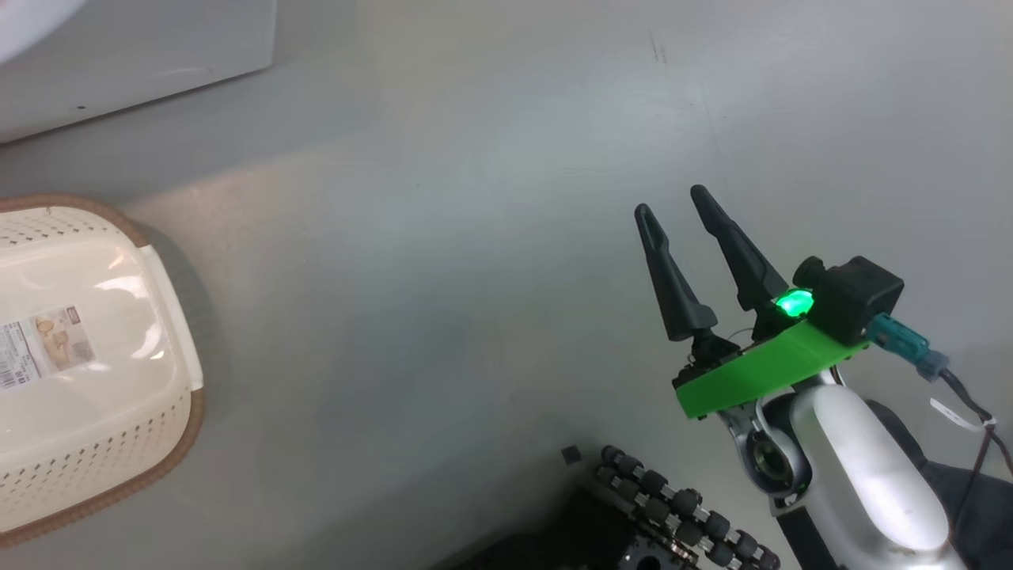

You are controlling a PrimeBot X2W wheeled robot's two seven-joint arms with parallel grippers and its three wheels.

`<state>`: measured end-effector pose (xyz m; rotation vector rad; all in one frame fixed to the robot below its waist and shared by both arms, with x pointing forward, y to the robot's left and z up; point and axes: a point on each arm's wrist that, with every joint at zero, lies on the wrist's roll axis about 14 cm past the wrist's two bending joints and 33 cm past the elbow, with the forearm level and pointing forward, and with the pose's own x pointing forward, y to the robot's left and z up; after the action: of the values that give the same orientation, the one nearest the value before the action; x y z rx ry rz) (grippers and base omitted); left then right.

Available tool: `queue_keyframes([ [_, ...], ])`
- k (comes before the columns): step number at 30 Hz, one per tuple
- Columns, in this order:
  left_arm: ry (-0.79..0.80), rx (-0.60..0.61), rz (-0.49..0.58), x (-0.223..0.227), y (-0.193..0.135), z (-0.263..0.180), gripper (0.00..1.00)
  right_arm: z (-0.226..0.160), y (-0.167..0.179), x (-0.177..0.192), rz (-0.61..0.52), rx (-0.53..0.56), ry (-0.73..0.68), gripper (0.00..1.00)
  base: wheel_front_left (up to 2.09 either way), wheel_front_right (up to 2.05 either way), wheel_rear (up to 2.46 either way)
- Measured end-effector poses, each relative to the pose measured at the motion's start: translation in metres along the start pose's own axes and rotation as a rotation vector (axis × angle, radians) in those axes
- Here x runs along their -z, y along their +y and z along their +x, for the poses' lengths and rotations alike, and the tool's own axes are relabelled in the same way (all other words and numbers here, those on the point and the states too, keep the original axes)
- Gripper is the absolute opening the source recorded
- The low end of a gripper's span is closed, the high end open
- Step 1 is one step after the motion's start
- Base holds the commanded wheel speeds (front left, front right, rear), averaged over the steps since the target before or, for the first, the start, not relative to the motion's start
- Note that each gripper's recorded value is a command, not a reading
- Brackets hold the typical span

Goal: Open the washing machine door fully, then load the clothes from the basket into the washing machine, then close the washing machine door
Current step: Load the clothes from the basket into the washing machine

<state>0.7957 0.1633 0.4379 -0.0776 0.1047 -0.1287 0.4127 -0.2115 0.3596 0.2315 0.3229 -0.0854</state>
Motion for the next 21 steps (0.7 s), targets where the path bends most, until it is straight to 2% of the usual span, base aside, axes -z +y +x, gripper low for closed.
queue_keyframes([
  [9,0.047,-0.009,-0.001,0.007,0.008,-0.012,1.0,0.008,0.003,-0.009,-0.006,-0.017,-0.031,1.0,0.0,0.0,0.0],
  [21,0.071,-0.008,0.004,0.04,0.003,-0.06,1.0,0.013,0.01,-0.026,-0.033,-0.043,-0.086,1.0,0.0,0.0,0.0],
])
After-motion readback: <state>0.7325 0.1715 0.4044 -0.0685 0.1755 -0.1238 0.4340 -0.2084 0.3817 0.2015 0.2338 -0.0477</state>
